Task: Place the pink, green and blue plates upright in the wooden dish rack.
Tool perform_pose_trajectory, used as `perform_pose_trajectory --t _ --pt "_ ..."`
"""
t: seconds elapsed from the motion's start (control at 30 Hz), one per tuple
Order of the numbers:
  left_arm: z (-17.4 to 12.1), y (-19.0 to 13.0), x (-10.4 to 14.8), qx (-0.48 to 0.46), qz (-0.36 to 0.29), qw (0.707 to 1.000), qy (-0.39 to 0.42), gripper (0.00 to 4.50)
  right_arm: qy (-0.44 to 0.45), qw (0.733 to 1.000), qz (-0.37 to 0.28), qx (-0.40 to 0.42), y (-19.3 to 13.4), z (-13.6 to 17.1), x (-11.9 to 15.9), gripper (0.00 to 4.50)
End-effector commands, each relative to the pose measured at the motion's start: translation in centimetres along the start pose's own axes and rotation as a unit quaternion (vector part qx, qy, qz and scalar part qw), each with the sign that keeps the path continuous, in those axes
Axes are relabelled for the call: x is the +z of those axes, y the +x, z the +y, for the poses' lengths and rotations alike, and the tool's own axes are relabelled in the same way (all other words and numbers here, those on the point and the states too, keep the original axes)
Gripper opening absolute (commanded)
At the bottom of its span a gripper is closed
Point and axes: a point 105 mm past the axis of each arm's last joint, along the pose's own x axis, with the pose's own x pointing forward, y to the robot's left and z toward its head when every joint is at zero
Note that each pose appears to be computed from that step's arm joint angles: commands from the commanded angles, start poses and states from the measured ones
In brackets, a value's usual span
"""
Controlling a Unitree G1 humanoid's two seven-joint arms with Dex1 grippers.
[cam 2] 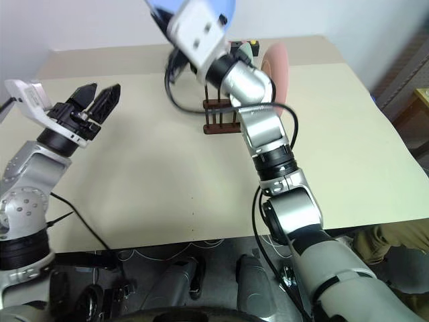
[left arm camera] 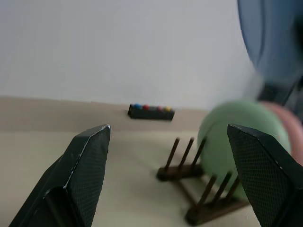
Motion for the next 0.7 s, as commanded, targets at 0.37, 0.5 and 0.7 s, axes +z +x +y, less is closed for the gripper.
perform_pose_trajectory --t 0.37,0.5,0.7 --pt "2.3 -1.7 -1.4 -0.066 0.100 0.988 0.098 4.26 0.461 0.885 0.062 0.010 -4.7 -3.1 -2.0 0.00" --pt "1.1 -2.1 0.0 -0.110 0.081 0.988 0.064 4.26 0.498 0.863 0.079 -0.035 -6.1 -3.8 -4.3 0.00" --pt "0.1 -2.9 1.0 -0.148 0.071 0.985 0.061 4.26 0.562 0.823 0.043 -0.067 -6.1 -5.1 -4.2 0.00"
